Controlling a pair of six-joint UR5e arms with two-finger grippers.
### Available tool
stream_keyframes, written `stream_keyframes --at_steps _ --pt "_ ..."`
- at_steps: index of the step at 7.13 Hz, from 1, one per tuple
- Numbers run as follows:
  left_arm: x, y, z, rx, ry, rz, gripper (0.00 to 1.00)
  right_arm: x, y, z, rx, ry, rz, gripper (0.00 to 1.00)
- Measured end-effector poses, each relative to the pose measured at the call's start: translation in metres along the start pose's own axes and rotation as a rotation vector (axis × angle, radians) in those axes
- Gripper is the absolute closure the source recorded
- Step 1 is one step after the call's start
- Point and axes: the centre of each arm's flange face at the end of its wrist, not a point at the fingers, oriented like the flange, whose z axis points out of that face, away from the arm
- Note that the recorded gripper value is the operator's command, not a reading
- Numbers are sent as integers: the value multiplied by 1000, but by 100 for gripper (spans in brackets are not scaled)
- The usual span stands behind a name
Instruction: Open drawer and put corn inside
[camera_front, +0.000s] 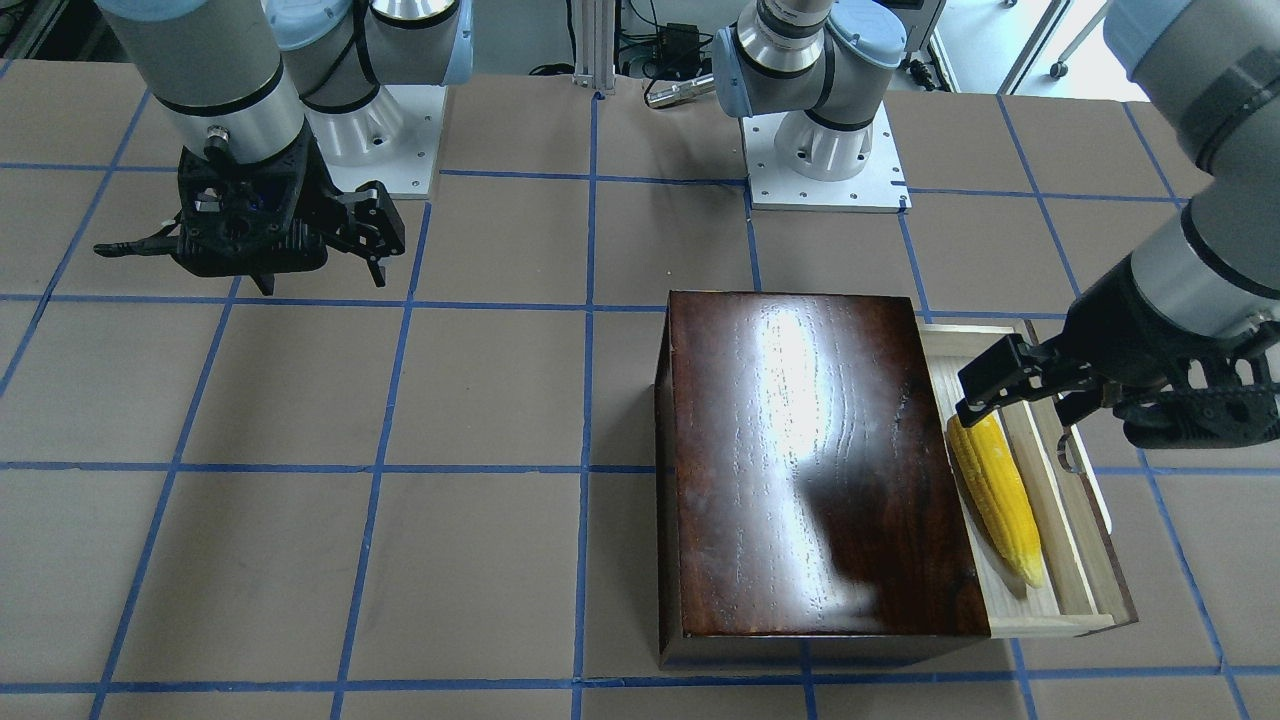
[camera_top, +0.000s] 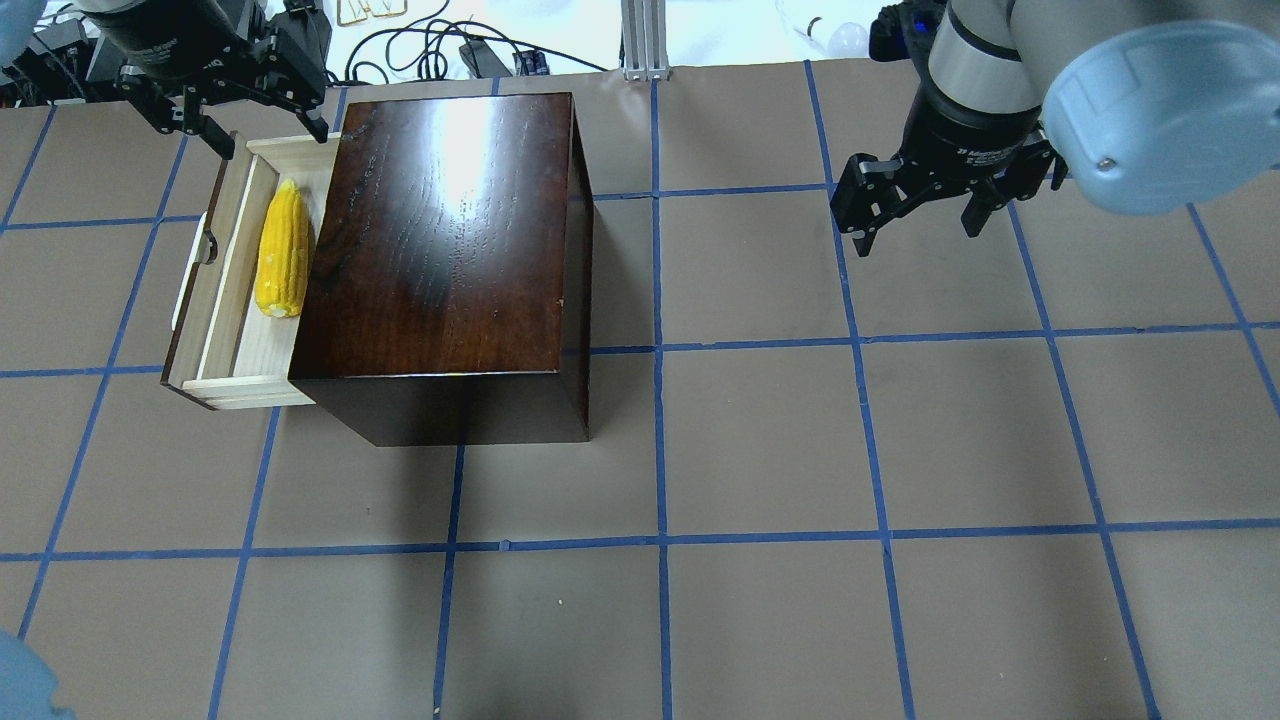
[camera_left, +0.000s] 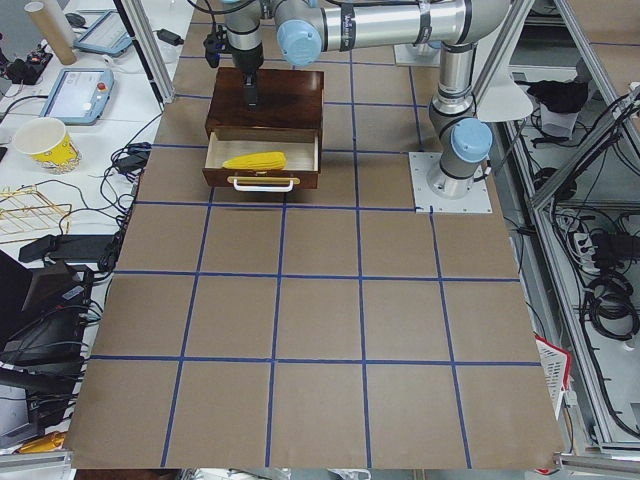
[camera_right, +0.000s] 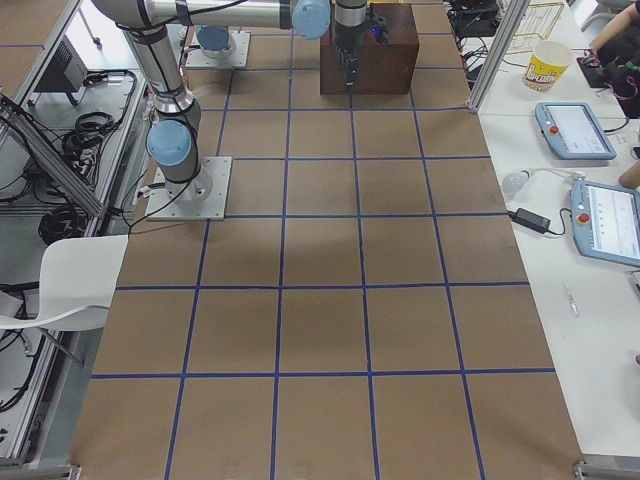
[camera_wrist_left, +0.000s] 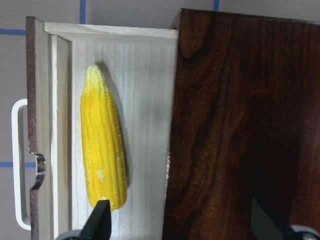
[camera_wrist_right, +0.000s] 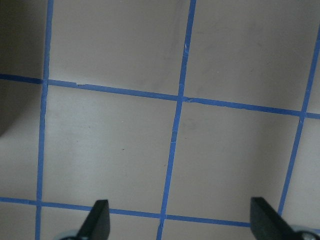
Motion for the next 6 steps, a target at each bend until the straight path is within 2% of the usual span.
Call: stream_keyframes --at_steps 2,6 --pt "35 20 2 -28 -59 31 0 0 0 0 -1 0 0 0" --pt "89 68 9 -59 -72 105 0 0 0 0 0 0 0 0"
